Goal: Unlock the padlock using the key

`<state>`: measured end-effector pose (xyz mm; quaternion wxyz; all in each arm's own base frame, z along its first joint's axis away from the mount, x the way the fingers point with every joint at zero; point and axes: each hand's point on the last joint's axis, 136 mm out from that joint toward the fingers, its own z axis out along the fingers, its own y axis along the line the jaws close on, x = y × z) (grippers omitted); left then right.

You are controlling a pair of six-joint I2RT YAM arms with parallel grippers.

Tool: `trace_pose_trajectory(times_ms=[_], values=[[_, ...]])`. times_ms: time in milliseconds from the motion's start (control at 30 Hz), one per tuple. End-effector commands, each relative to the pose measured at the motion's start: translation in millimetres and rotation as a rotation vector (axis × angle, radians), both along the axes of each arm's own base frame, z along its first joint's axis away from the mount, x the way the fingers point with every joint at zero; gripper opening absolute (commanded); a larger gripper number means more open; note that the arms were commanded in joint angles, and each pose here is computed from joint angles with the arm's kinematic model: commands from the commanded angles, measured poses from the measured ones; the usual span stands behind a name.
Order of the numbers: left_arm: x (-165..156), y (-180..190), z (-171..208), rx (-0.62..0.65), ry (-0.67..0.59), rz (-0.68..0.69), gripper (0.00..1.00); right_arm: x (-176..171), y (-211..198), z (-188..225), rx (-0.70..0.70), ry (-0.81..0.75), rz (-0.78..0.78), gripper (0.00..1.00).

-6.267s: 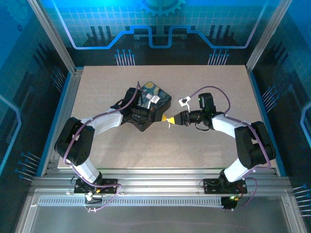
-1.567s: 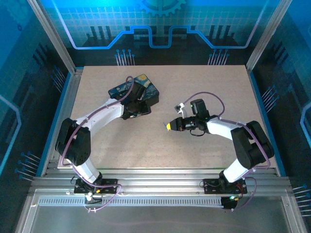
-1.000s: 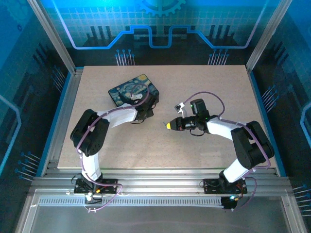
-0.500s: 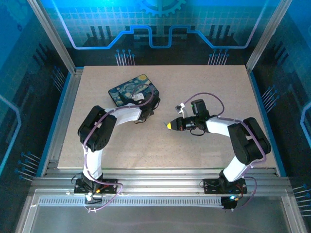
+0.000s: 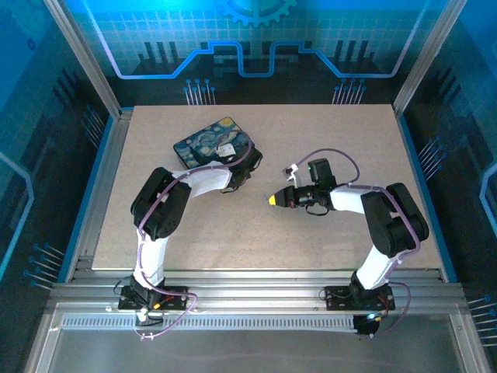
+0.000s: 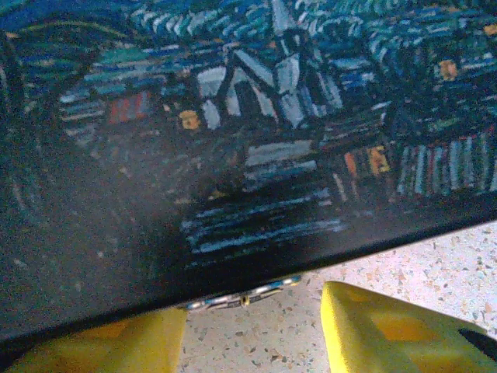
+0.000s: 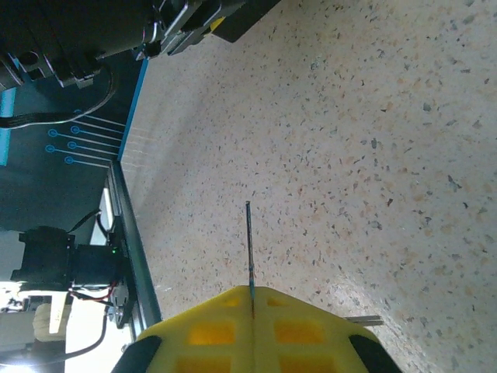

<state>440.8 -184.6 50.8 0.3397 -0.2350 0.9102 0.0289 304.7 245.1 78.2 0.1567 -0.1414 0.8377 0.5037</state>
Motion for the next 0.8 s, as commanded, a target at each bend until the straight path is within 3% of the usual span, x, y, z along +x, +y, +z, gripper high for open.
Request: trace_pose_trajectory(times_ms=[0, 133, 233, 433, 600, 767], values=[[0, 11, 7, 0.072, -0.004, 0.02, 0.46, 10, 1, 6, 0.035, -0.033, 0.018, 0.0], [-1, 20, 8, 0.074, 0.006, 0.033, 0.33, 13, 1, 4, 0.044, -0.021, 0.019, 0.0], [-4, 21, 11, 0.071, 0.019, 0.015, 0.32, 14, 2, 3, 0.048, -0.016, 0.019, 0.0], [-19, -5, 57, 0.062, 0.033, -0.179, 0.52, 11, -1, 3, 0.033, -0.014, 0.02, 0.0], [-22, 6, 105, 0.067, 0.006, -0.266, 0.56, 12, -1, 10, 0.032, -0.022, 0.019, 0.0], [8, 42, 128, 0.047, -0.024, -0.279, 0.6, 11, 4, 19, 0.032, -0.036, 0.029, 0.0]])
